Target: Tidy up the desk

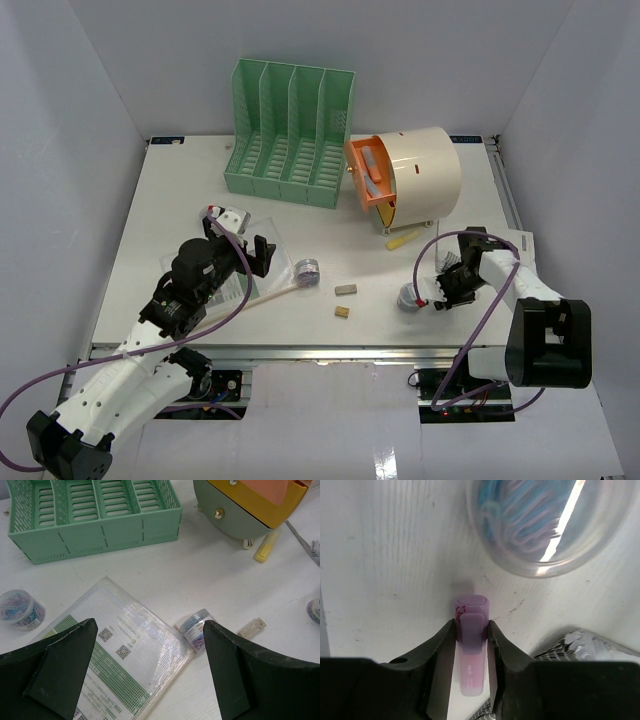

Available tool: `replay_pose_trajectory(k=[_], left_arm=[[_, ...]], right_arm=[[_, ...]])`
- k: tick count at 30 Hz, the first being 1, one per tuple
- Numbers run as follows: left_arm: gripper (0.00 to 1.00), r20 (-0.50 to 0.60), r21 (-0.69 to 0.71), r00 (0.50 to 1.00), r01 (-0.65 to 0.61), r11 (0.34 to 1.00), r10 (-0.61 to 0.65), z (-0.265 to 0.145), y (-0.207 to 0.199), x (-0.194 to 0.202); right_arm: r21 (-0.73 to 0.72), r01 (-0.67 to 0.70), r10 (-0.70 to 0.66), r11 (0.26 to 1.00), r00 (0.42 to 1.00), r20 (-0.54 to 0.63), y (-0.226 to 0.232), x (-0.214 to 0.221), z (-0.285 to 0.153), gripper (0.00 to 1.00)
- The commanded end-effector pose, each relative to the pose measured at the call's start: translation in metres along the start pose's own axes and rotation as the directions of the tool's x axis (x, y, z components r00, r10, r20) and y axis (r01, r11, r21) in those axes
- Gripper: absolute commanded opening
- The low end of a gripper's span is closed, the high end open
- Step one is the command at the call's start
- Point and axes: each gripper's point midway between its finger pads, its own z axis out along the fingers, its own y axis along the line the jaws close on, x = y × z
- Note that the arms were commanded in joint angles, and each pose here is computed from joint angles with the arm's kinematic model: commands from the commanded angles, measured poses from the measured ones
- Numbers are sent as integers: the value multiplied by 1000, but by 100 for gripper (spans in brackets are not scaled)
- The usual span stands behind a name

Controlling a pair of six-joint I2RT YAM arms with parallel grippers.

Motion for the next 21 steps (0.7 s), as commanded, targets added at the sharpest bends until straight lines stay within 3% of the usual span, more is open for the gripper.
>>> replay_pose_trajectory(k=[1,6,8,11,13,15,17,19,21], left_arm=[[98,38,34,999,-3,999,1,-3,-6,-17],[98,33,55,999,-5,998,3,-2,-9,-16],[98,33,68,999,-8,998,6,-1,-11,-16],[98,32,140,999,-19,990,14,-2,-24,-14],[98,40,163,999,-26,986,19,-3,-28,-15],[98,45,181,999,-29,983,22,-4,-31,-15],[98,48,203,998,-37,979,28,-5,-34,-13],[98,52,235,998,-43,971,32,-6,-40,-12],[98,47,250,998,-45,967,35,-5,-42,-9]], right_arm=[[152,-118,82,981,971,225,-40,-49,-50,11],[275,-294,148,915,881,450,-94,-100,-137,8],[286,-393,179,874,807,563,-115,-121,-168,8],[174,-548,252,818,615,747,-137,-160,-208,8],[215,-559,168,800,554,815,-166,-179,-235,8],[128,-652,224,747,429,875,-182,-193,-250,8],[152,-671,165,726,385,908,-201,-205,-264,8],[64,-724,205,687,278,938,-217,-220,-269,8],[79,-772,189,631,251,949,-237,-222,-280,8]])
